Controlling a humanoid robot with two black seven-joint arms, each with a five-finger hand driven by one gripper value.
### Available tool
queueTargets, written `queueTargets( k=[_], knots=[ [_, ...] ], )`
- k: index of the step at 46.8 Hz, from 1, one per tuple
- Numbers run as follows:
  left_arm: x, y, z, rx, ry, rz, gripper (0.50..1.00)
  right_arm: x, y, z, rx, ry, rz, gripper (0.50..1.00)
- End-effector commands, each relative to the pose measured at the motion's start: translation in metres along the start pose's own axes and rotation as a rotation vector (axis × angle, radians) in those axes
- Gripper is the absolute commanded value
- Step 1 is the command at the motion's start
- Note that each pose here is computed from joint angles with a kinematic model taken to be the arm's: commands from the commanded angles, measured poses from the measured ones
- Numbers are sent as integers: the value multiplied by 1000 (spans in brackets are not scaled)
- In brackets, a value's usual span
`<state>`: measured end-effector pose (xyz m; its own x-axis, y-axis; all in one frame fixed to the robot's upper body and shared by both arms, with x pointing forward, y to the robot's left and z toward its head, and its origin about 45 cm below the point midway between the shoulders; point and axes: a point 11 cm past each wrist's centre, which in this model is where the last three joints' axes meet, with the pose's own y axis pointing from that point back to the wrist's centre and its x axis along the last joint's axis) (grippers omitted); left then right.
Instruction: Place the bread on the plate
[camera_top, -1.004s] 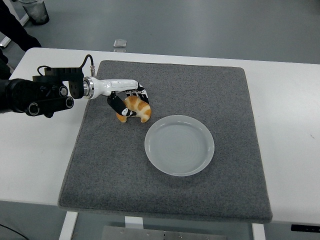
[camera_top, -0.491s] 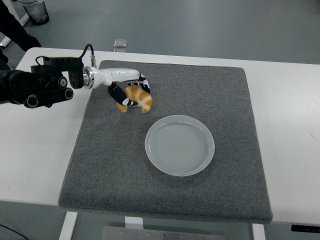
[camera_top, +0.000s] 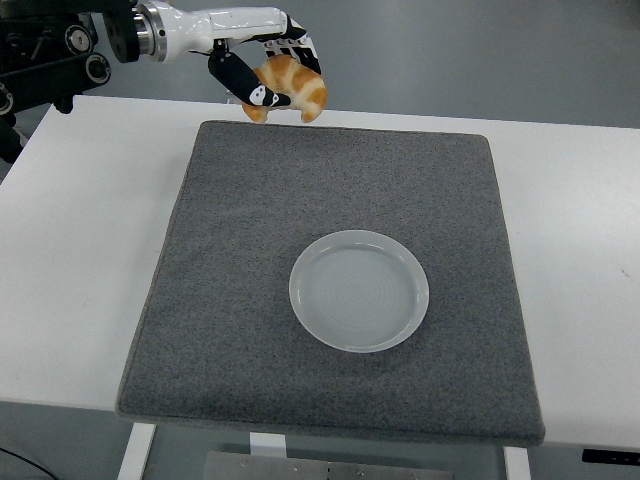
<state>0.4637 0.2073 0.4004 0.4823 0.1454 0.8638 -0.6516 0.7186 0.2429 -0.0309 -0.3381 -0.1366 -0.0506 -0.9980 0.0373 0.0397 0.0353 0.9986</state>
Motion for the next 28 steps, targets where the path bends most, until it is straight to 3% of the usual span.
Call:
queueTargets(
  k=[1, 10, 15, 28],
  knots=[
    [-4, -3, 17, -79, 7, -17, 500, 0, 0, 0, 0, -1, 1, 952],
    [-10, -10, 49, -226, 13, -34, 500, 0, 0, 0, 0, 1, 0, 952],
    [-10, -17, 63, -269, 13, -31, 500, 0, 0, 0, 0, 1, 1, 952],
    [-48, -47, 88, -343, 16, -120, 500, 0, 0, 0, 0, 1, 0, 952]
  ],
)
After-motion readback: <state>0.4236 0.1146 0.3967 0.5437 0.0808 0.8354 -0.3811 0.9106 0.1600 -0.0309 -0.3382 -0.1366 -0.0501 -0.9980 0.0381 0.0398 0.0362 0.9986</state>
